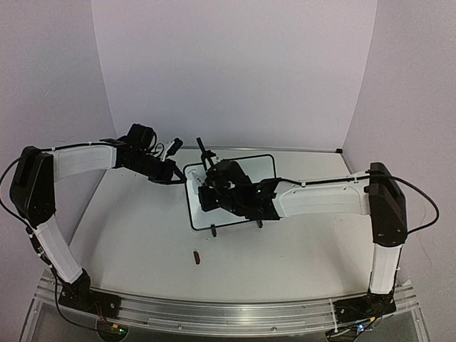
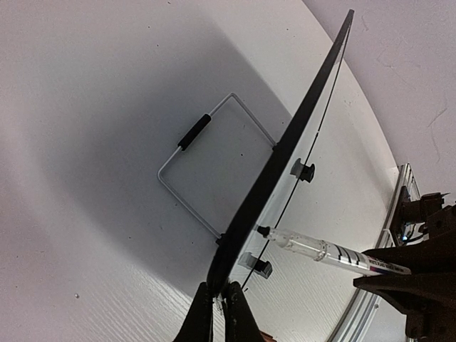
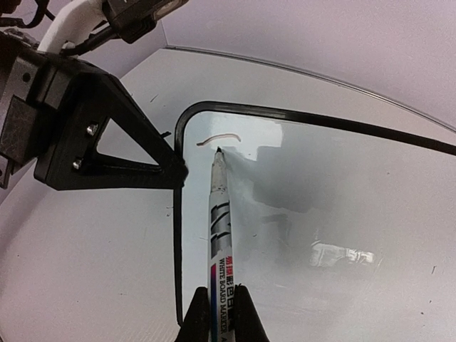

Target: Write a sentence on the whiteboard

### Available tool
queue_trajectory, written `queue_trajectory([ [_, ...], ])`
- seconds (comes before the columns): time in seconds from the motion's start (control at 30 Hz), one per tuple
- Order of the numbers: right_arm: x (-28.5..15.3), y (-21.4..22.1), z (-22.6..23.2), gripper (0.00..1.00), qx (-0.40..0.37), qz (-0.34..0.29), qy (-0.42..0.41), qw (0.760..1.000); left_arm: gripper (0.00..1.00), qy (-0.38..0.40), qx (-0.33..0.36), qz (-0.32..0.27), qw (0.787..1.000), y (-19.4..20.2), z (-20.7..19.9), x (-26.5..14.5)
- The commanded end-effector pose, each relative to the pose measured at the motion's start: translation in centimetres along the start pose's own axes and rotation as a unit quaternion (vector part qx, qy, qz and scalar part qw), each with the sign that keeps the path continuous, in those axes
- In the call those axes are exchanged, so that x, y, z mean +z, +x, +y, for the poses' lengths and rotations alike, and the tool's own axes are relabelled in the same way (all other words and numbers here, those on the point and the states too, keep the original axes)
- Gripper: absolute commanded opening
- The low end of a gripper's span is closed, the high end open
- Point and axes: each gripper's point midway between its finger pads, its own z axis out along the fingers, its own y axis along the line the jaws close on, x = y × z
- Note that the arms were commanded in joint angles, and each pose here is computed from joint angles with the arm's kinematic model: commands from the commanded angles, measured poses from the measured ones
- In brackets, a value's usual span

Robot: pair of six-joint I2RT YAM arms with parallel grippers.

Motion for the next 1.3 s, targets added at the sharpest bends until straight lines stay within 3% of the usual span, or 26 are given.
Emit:
queue_trajectory([
  [0.0, -0.5, 0.1, -0.2, 0.0, 0.009, 0.002, 0.004, 1.0, 0.0, -0.007, 0.017, 0.002, 1.0, -0.6, -0.6, -0.3],
  [0.6, -1.3, 1.9, 0.7, 0.0, 0.0, 0.02, -0.013, 1.0, 0.0, -0.008, 0.017, 0.001, 1.0, -0.6, -0.6, -0.4],
  [1.0, -2.3, -1.3, 2.1, 0.0, 0.024, -0.034, -0.054, 0.998, 0.0, -0.009, 0.018, 0.0, 1.0, -0.7, -0.7, -0.5],
  [1.27, -4.4, -2.5, 0.2, 0.0, 0.037, -0.061, -0.027, 0.997, 0.0, -0.01, 0.019, 0.0, 1.0, -0.7, -0.7, -0.5],
])
